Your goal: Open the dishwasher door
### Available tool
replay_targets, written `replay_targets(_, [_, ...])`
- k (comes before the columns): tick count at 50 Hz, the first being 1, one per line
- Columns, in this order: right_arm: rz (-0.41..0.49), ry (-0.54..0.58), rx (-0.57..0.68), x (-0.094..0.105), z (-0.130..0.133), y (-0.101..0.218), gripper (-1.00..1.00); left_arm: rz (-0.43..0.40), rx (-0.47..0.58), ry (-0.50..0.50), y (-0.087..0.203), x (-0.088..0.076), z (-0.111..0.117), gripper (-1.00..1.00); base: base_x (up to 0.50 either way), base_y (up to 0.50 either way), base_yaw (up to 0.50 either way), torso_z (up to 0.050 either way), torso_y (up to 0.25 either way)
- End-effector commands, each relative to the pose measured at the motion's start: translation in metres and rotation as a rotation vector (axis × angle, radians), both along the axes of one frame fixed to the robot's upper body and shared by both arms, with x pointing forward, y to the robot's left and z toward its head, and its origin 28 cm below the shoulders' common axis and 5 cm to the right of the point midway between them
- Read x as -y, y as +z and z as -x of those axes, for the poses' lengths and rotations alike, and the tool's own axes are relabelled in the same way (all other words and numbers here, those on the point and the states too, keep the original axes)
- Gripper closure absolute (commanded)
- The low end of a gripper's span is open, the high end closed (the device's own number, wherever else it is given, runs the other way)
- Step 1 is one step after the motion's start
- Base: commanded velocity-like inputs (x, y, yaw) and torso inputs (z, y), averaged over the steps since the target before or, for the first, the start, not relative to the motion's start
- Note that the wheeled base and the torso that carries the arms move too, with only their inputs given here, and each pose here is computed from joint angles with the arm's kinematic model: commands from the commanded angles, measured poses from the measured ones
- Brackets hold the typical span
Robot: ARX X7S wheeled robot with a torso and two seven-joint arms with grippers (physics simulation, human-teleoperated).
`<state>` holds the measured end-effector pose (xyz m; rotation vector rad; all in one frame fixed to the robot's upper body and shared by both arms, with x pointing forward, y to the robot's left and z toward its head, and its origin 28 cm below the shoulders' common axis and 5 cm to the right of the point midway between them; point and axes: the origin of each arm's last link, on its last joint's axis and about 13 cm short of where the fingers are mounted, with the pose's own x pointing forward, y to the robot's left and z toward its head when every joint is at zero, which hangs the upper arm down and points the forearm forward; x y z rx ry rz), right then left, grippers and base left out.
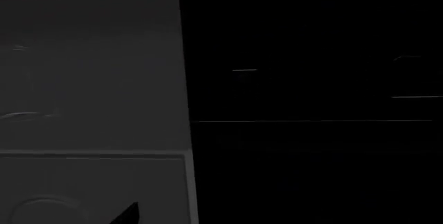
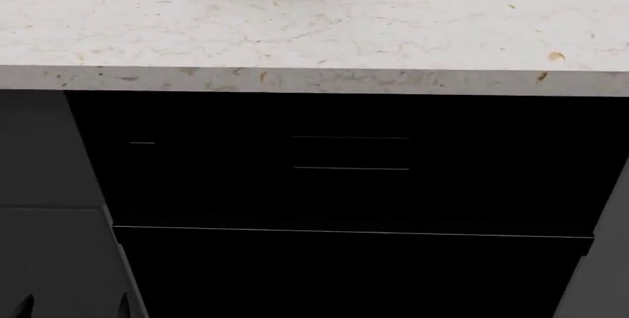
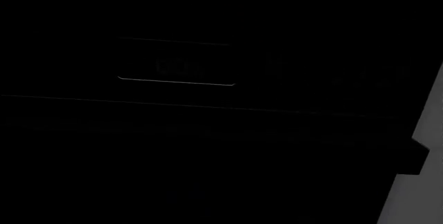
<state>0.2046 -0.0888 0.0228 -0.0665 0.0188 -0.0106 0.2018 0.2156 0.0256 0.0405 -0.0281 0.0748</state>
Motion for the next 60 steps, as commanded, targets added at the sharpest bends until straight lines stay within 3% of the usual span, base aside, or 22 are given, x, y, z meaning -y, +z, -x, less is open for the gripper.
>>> replay_targets(1, [0.010, 0.001, -0.001, 0.000, 0.000, 0.002, -1.00, -0.017, 0.009, -0.004, 0.002, -0.001, 0.005, -1.00, 0.00, 0.00, 0.00, 0.000, 0.000])
replay_targets(4, [0.026, -0.007, -0.006, 0.000, 0.000, 0.003, -1.00, -0.002, 0.023, -0.010, 0.003, -0.002, 0.008, -1.00, 0.00, 0.00, 0.00, 0.000, 0.000])
replay_targets(6, [0.086, -0.015, -0.006, 0.000, -0.001, 0.004, -1.00, -0.004, 0.027, -0.015, 0.003, -0.002, 0.009, -1.00, 0.00, 0.00, 0.00, 0.000, 0.000])
replay_targets(12, [0.466, -0.063, 0.028, 0.004, -0.007, 0.019, -1.00, -0.006, 0.017, -0.008, 0.001, -0.004, 0.010, -1.00, 0.00, 0.00, 0.00, 0.000, 0.000])
replay_targets(15, [0.548, -0.069, 0.052, 0.005, -0.008, 0.026, -1.00, -0.006, 0.016, -0.010, 0.001, -0.003, 0.010, -1.00, 0.00, 0.00, 0.00, 0.000, 0.000])
replay_targets(16, [0.620, -0.079, 0.068, 0.006, -0.010, 0.029, -1.00, -0.003, 0.016, -0.010, 0.001, -0.003, 0.011, -1.00, 0.00, 0.00, 0.00, 0.000, 0.000])
replay_targets(19, [0.688, -0.072, 0.065, 0.007, -0.013, 0.031, -1.00, -0.002, 0.016, -0.010, 0.001, -0.004, 0.011, -1.00, 0.00, 0.00, 0.00, 0.000, 0.000])
replay_targets(30, [0.849, 0.008, 0.053, 0.008, -0.035, 0.034, -1.00, 0.001, 0.016, -0.008, 0.001, -0.004, 0.010, -1.00, 0.00, 0.00, 0.00, 0.000, 0.000])
replay_targets(40, [1.014, -0.015, 0.044, 0.011, -0.057, 0.039, -1.00, 0.004, 0.011, -0.009, 0.000, -0.003, 0.009, -1.00, 0.00, 0.00, 0.00, 0.000, 0.000])
replay_targets(60, [1.119, 0.043, -0.024, 0.009, -0.090, 0.025, -1.00, 0.007, 0.003, -0.012, -0.002, -0.002, 0.008, -1.00, 0.00, 0.00, 0.00, 0.000, 0.000])
